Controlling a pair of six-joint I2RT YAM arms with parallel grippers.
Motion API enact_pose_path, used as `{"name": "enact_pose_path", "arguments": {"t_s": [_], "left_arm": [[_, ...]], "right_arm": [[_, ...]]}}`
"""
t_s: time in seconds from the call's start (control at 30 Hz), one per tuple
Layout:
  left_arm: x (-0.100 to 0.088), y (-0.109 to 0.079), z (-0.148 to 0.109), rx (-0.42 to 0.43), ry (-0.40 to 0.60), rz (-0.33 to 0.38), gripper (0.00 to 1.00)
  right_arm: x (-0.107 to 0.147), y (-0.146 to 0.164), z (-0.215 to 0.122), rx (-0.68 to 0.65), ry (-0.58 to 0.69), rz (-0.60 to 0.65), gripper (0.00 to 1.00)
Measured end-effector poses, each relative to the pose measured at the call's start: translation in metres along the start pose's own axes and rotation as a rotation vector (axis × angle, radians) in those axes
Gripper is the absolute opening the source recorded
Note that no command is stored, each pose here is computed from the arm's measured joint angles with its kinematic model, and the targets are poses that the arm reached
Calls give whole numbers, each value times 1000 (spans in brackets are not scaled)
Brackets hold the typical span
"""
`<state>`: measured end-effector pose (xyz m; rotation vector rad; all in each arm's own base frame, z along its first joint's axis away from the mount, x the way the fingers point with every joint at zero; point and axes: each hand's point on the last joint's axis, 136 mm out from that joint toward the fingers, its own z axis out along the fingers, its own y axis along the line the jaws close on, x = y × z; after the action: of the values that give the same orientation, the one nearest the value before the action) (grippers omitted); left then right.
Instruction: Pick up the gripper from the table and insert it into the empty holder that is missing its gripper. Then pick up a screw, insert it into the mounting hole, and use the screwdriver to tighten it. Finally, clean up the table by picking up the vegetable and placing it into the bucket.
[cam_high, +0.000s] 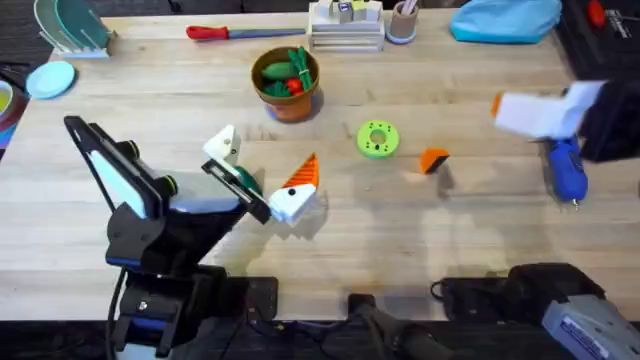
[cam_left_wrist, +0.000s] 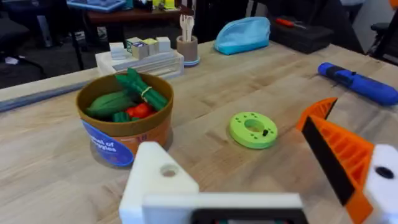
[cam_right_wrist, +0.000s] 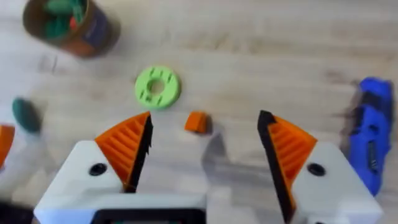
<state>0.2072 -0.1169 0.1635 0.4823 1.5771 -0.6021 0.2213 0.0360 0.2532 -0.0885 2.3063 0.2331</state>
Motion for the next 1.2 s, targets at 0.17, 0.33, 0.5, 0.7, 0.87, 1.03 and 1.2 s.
{"name": "enact_pose_path", "arguments": {"t_s": [0.17, 0.33, 0.5, 0.7, 0.87, 1.03, 1.2], "left_arm": [[0, 0, 0, 0, 0, 0, 992], [0, -4, 0, 21, 2, 0, 992], [1, -16, -1, 96, 8, -1, 994], [5, -36, -4, 209, 24, -11, 994], [7, -47, -7, 279, 33, -15, 994], [7, -52, -8, 308, 36, -17, 994], [7, -53, -9, 314, 37, -18, 994]], "right_arm": [[31, 19, 16, -67, 182, -41, 994], [38, 35, 29, -112, 250, -107, 994], [44, 38, 40, -116, 304, -113, 994], [56, 35, 54, -76, 363, -104, 994], [78, 31, 77, -37, 377, -111, 994], [90, 28, 95, -15, 369, -101, 993], [92, 19, 107, 42, 382, -89, 922]]}}
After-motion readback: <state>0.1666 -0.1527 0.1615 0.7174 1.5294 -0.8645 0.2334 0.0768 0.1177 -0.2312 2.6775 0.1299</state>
